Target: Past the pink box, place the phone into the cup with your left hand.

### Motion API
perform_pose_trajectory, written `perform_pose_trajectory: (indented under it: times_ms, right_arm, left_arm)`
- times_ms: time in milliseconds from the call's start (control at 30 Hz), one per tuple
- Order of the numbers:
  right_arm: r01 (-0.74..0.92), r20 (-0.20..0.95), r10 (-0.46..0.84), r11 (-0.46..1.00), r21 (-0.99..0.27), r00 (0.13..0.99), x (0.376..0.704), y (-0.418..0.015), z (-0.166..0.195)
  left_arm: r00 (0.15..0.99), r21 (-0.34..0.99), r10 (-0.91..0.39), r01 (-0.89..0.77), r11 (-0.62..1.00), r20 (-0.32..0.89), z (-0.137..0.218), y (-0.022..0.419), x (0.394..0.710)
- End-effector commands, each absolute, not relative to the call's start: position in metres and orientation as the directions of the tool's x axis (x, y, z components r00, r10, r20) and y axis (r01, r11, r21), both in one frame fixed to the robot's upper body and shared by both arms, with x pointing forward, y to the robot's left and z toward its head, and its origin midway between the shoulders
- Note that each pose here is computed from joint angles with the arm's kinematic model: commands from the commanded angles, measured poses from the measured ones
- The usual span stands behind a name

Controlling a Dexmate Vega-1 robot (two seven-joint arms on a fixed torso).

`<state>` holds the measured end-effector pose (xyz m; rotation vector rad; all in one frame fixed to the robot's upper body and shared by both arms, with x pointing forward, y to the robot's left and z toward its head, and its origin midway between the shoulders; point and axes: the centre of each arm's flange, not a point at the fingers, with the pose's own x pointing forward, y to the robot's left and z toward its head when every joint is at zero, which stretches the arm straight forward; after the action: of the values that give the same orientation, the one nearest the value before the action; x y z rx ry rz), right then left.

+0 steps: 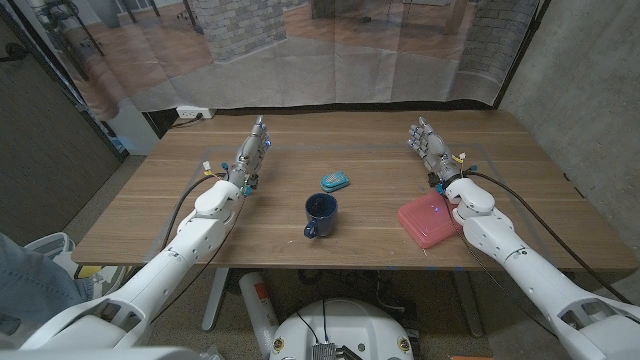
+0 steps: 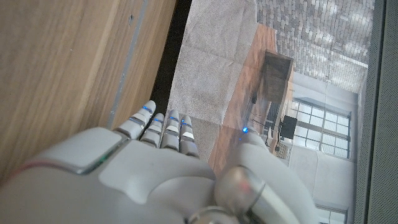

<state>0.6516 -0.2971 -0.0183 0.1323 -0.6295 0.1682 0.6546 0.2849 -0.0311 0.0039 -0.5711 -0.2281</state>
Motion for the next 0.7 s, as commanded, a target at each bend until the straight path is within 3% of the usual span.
perform_pose_trajectory:
  times_ms: [33, 700]
  right_arm:
    - [-0.200, 0.557, 0.181, 0.979, -0.028, 0.810, 0.6542, -0.2910, -0.0232]
    - [-0.195, 0.556, 0.170, 0.981, -0.015, 0.814, 0.6548, -0.2918, -0.0285]
  left_arm:
    - [0.810, 0.012, -0.181, 0.210, 0.978, 0.557, -0.0254, 0.2871, 0.6548]
    - [0.808, 0.037, -0.186, 0.200, 0.979, 0.560, -0.0206, 0.2861, 0.6495]
